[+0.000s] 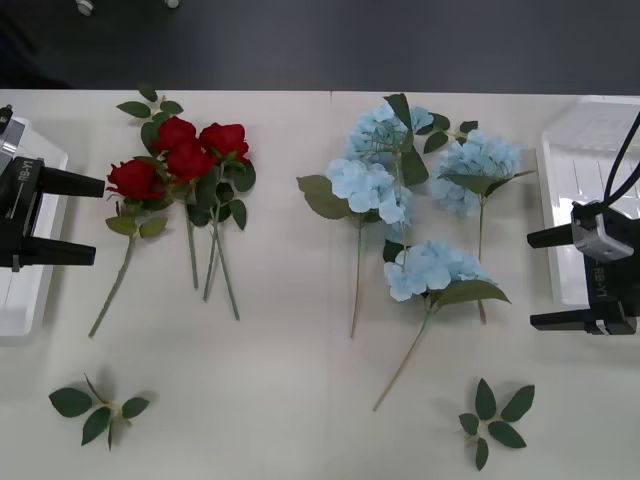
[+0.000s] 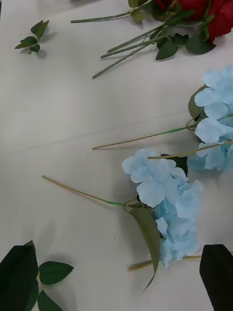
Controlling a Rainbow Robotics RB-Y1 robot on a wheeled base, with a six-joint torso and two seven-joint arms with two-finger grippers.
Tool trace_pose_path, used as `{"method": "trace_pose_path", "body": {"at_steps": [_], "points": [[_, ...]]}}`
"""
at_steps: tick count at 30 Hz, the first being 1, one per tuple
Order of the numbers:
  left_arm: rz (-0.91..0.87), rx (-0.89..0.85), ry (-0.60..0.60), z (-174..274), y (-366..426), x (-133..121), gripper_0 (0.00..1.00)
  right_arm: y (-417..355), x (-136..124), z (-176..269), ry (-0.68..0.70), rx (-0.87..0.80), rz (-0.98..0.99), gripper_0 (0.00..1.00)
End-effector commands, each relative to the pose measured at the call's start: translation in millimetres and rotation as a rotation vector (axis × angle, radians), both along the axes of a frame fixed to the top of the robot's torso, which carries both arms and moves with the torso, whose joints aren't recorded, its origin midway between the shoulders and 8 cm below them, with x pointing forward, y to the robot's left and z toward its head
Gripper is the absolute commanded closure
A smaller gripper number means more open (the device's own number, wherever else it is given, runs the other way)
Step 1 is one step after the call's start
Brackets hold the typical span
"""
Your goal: Put the red flowers into the right box and the blue flowers into the left box
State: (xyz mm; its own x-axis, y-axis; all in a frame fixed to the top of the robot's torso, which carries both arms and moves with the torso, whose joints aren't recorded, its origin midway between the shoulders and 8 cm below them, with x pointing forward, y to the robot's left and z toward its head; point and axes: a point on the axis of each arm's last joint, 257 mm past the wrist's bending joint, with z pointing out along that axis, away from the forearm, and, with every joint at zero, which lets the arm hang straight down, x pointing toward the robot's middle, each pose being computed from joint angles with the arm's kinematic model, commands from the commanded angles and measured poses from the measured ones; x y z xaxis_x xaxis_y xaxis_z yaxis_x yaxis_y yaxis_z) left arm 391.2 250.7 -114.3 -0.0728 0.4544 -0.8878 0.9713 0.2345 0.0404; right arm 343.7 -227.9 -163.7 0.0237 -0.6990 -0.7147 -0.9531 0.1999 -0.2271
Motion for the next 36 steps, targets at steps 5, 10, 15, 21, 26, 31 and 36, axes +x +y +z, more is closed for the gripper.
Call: {"method": "trace_pose_path", "body": {"at_steps": [5, 10, 15, 21, 26, 31, 36], "points": [[0.011, 0.041, 0.012, -12.2, 9.1, -8.6, 0.00, 6.6, 2.9, 14.0, -0.064, 0.008, 0.030, 0.02], [0.068, 0.076, 0.002, -14.6, 21.2, 2.9, 0.00, 6.6, 2.9, 14.0, -0.064, 0.008, 0.030, 0.01], [0.117, 0.120, 0.008, -22.8, 33.9, 10.0, 0.00, 6.6, 2.9, 14.0, -0.064, 0.008, 0.030, 0.01], [0.199, 0.246, -0.015, -33.4, 56.1, 23.0, 0.00, 6.6, 2.9, 14.0, -0.064, 0.008, 0.030, 0.01], [0.345, 0.362, 0.001, -35.2, 76.5, 32.1, 0.00, 6.6, 2.9, 14.0, -0.064, 0.008, 0.030, 0.01], [0.517, 0.396, 0.087, -37.0, 95.0, 38.8, 0.00, 6.6, 2.9, 14.0, -0.064, 0.008, 0.030, 0.01], [0.690, 0.391, 0.162, -46.9, 114.4, 49.8, 0.00, 1.1, -4.1, -10.8, 0.004, 0.028, -0.008, 0.02]]}}
